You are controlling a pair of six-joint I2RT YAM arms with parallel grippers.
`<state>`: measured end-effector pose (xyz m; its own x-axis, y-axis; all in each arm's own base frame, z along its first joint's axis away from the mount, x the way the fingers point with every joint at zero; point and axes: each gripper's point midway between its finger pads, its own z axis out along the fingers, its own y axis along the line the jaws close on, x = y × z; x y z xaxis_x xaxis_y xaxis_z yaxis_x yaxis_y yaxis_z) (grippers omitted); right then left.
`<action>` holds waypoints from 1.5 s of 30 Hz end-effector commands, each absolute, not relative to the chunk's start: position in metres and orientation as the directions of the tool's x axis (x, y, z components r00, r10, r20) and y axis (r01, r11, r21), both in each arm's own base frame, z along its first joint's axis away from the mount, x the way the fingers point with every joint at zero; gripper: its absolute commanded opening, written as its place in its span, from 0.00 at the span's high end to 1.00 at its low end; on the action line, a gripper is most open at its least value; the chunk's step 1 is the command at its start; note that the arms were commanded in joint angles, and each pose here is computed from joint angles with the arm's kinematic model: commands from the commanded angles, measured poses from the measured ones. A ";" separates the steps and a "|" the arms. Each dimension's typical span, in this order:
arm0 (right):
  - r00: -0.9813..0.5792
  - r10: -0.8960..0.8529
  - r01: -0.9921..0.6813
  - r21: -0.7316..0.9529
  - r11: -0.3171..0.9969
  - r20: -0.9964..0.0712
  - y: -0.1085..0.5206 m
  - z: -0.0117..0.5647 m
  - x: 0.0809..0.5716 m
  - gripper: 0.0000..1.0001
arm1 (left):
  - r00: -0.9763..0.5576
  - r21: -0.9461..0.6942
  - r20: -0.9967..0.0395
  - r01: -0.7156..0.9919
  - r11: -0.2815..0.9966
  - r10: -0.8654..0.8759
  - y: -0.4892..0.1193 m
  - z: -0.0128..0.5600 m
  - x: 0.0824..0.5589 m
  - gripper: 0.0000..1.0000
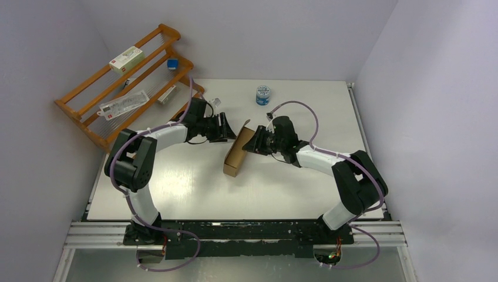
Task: Fold the paper box
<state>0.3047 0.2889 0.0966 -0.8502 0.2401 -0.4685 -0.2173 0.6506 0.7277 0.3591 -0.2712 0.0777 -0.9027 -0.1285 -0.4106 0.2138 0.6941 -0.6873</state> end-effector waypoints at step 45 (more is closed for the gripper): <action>-0.167 -0.418 -0.979 0.098 0.180 -0.893 0.263 0.137 0.412 0.48 | -0.809 -0.330 -0.580 0.338 0.881 0.093 -0.186 0.101 0.241 0.35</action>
<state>0.4240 0.2596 0.1321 -0.2623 -0.3890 -0.8831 -0.9382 0.3169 0.1391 0.2470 -0.1877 0.1020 -0.8245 0.0405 -0.5643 0.3065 0.8704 -0.3853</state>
